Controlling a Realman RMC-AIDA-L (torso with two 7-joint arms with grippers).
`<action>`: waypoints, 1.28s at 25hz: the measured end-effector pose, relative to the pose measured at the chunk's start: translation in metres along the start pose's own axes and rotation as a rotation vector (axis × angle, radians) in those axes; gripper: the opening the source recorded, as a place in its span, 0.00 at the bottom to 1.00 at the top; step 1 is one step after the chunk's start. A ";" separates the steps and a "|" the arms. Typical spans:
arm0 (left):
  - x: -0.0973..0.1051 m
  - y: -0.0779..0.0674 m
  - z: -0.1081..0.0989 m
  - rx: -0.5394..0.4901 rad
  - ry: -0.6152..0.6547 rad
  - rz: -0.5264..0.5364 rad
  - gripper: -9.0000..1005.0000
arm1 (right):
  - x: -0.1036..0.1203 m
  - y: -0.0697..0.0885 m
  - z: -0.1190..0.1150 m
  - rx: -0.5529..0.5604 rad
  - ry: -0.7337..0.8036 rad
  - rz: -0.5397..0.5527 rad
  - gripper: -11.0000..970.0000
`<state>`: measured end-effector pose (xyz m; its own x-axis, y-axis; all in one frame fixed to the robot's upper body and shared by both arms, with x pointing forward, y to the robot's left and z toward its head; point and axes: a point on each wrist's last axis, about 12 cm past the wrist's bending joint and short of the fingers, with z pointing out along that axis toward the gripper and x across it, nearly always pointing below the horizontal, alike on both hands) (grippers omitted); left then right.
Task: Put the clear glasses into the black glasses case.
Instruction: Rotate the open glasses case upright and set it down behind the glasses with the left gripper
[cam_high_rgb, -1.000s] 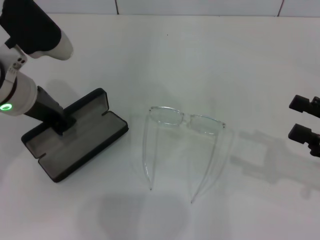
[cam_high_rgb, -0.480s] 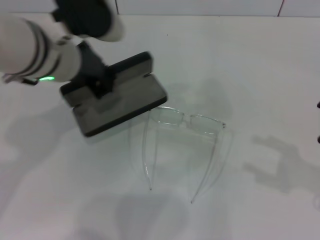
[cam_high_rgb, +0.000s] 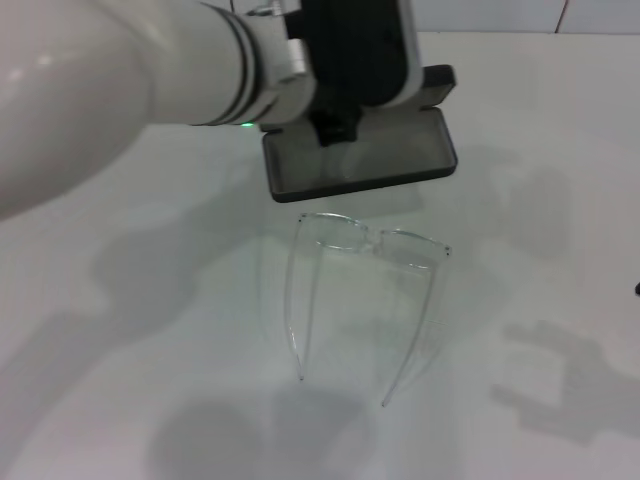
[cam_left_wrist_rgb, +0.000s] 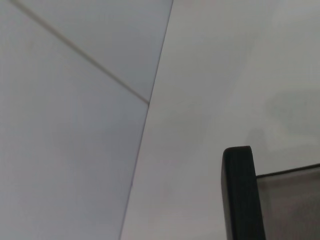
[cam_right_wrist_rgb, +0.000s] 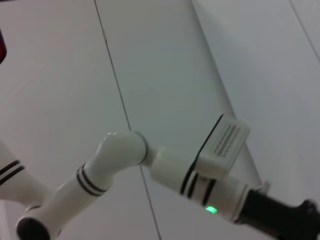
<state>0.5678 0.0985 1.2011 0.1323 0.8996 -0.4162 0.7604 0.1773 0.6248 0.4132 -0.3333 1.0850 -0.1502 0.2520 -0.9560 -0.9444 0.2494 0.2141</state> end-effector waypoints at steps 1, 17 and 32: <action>-0.003 -0.001 0.004 -0.003 -0.009 0.016 0.11 | 0.001 0.001 0.000 -0.004 0.007 0.004 0.79; -0.002 -0.010 0.073 0.011 0.003 0.093 0.11 | 0.008 -0.004 0.003 0.025 0.037 0.028 0.79; 0.024 -0.032 0.085 0.111 0.113 0.094 0.11 | 0.008 -0.008 0.004 0.046 0.044 0.026 0.79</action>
<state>0.6004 0.0808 1.1148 0.1383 0.9503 -0.2788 0.8147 0.0509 0.5777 0.4207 -0.3299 1.0767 -0.1884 0.2183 -0.9575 -0.9256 0.2864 0.2474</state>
